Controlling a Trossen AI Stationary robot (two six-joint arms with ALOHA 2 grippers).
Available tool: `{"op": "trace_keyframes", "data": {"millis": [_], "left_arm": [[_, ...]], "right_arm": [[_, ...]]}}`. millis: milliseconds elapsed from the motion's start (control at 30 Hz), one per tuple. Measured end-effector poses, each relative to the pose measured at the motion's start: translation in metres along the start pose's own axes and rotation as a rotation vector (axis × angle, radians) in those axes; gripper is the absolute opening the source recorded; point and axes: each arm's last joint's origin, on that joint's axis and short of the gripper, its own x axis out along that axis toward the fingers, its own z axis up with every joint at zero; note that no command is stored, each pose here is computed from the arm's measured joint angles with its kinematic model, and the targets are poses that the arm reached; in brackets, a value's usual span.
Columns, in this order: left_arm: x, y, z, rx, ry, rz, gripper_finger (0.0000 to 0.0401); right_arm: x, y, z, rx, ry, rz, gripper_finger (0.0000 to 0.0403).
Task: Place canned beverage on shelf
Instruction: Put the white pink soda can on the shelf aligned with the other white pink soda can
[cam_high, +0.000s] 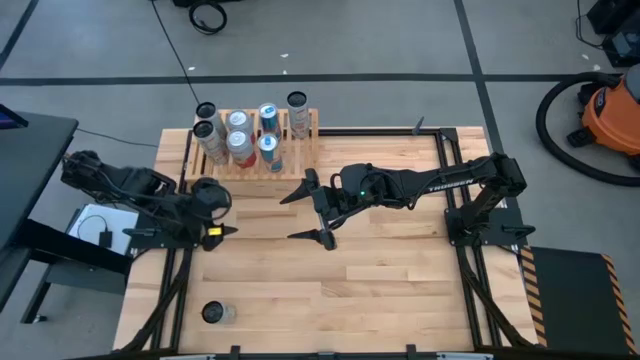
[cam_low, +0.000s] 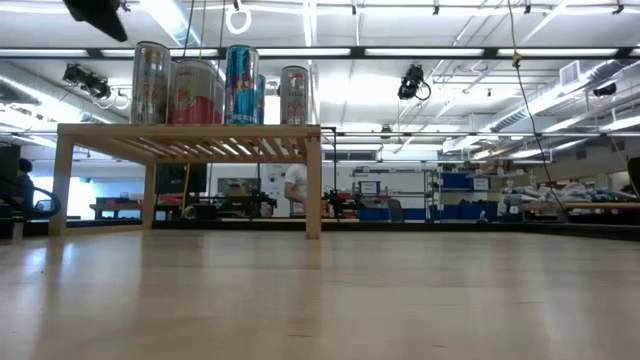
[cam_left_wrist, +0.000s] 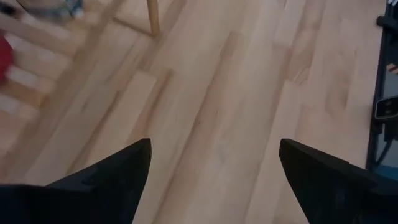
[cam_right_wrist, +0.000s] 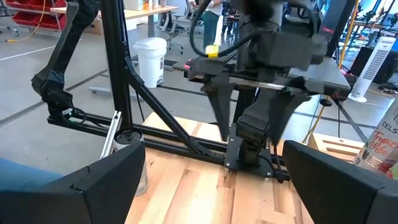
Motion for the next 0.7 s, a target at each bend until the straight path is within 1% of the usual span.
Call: {"op": "trace_keyframes", "data": {"millis": [133,267,367,600,700], "left_arm": [[0.001,-0.006,-0.006,-0.032,0.038,-0.008,0.0365],[0.001,-0.012,-0.011,-0.049,0.052,-0.004,0.0394],[0.003,-0.017,-0.016,-0.058,0.08,0.009,0.0395],[0.009,-0.041,-0.03,-0.097,0.151,-0.001,0.04],[0.012,-0.05,-0.037,-0.087,0.2,-0.01,0.04]], "right_arm": [[0.0,0.0,0.0,0.0,-0.004,0.0,0.039],[0.0,0.0,0.001,-0.001,-0.007,-0.001,0.039],[0.0,0.0,0.001,-0.002,-0.012,-0.001,0.039],[0.0,0.0,0.003,-0.003,-0.027,-0.003,0.039],[0.0,0.0,0.003,-0.004,-0.028,-0.003,0.039]]}}
